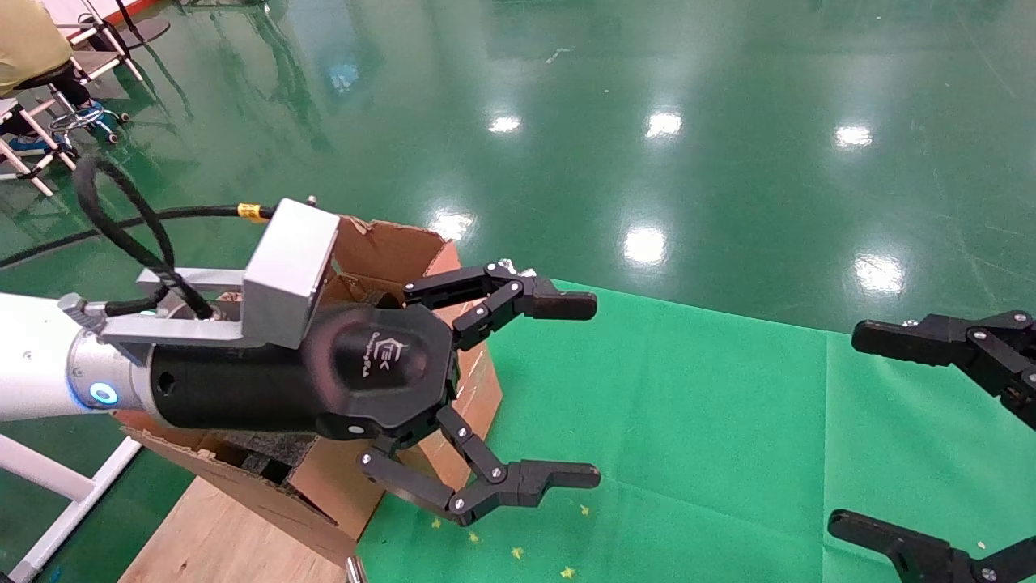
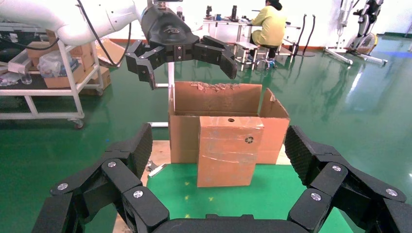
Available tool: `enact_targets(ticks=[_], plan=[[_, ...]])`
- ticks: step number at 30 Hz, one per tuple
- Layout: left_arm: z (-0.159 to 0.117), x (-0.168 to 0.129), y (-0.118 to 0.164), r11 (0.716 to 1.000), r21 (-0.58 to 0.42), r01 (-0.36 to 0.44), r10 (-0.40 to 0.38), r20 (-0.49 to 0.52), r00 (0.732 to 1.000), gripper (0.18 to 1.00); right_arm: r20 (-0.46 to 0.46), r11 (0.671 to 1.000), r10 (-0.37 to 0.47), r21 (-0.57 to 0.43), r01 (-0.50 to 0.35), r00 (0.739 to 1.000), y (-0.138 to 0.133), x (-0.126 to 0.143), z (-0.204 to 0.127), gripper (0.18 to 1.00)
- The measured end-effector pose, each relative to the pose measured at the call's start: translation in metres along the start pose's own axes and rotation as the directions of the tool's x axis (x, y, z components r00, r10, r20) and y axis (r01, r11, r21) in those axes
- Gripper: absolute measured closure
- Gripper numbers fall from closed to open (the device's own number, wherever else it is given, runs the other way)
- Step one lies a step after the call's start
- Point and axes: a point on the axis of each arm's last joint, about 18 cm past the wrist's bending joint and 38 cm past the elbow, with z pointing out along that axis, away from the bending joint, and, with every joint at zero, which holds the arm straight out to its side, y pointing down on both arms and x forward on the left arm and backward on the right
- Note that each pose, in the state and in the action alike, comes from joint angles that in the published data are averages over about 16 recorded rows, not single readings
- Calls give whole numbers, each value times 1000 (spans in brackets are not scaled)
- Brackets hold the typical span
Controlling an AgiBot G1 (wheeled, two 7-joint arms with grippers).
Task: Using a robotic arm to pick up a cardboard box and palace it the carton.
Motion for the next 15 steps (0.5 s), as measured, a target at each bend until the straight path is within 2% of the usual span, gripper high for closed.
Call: enact_targets(ticks=[15], plan=[[0, 0, 0, 1000, 0, 0, 0, 0, 1000, 183, 0, 1000, 0, 0, 0, 1000, 0, 0, 0, 178]])
